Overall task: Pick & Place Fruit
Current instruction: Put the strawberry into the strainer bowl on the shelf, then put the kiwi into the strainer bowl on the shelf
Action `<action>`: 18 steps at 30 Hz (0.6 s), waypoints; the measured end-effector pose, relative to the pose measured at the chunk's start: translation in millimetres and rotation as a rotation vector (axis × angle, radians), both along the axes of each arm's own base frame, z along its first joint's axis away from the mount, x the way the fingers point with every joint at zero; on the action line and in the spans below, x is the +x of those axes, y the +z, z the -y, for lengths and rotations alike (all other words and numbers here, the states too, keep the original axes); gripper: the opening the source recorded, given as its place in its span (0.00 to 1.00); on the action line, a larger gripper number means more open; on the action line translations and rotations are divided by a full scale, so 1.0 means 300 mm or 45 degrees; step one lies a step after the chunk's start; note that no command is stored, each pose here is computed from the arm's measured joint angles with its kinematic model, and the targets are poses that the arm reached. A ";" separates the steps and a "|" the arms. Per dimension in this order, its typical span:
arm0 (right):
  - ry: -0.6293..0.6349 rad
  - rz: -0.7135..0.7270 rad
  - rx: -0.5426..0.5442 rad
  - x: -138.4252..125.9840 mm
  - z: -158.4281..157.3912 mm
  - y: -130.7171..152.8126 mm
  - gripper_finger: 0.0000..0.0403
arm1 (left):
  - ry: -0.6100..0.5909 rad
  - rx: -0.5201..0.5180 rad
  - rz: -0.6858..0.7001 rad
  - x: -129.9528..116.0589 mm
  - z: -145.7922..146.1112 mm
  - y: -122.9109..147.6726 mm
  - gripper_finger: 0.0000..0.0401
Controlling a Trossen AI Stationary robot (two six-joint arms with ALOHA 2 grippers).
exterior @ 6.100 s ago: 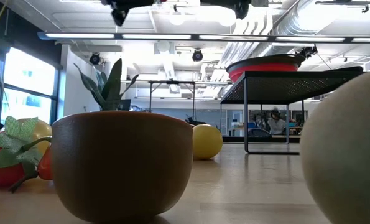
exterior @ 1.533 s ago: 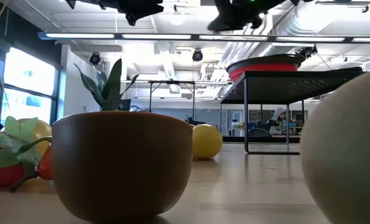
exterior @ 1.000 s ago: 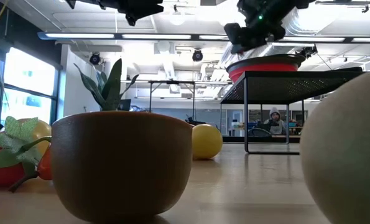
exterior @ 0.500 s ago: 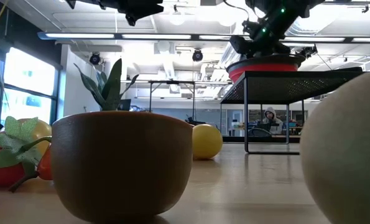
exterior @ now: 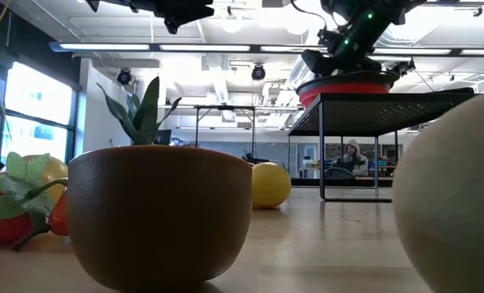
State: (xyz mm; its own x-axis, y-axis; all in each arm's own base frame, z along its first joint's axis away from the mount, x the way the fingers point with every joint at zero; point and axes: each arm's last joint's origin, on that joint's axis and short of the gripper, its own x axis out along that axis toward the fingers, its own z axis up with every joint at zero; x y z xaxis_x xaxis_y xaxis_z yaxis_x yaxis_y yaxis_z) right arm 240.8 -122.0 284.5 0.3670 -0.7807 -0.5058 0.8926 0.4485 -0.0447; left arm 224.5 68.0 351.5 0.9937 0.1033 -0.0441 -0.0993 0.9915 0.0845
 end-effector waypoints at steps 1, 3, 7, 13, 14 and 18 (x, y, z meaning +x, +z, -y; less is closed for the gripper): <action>0.003 -0.009 -0.006 0.000 0.000 0.000 0.54 | 0.000 -0.001 -0.004 0.000 0.000 -0.001 0.44; 0.020 -0.022 -0.020 0.000 0.000 0.004 0.56 | 0.000 -0.004 -0.012 0.000 0.000 -0.003 0.44; 0.085 0.039 -0.083 0.000 -0.027 0.045 0.55 | 0.000 -0.010 -0.031 0.000 0.000 -0.008 0.44; 0.332 0.172 -0.213 -0.005 -0.121 0.141 0.37 | 0.001 -0.011 -0.036 0.000 0.000 -0.010 0.44; 0.388 0.191 -0.221 -0.010 -0.137 0.155 0.34 | 0.001 -0.011 -0.036 0.000 0.000 -0.010 0.44; 0.637 0.239 -0.229 -0.011 -0.197 0.185 0.20 | 0.004 -0.029 -0.034 0.000 0.000 -0.010 0.44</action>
State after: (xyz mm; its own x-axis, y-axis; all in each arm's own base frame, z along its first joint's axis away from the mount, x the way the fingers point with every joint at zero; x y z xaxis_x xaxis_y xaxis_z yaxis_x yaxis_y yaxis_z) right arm 237.5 -63.0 340.0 0.7858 -0.5561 -0.2708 0.5729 0.8194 -0.0204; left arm 224.5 68.1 348.6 0.9918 0.1054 -0.0728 -0.1007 0.9928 0.0649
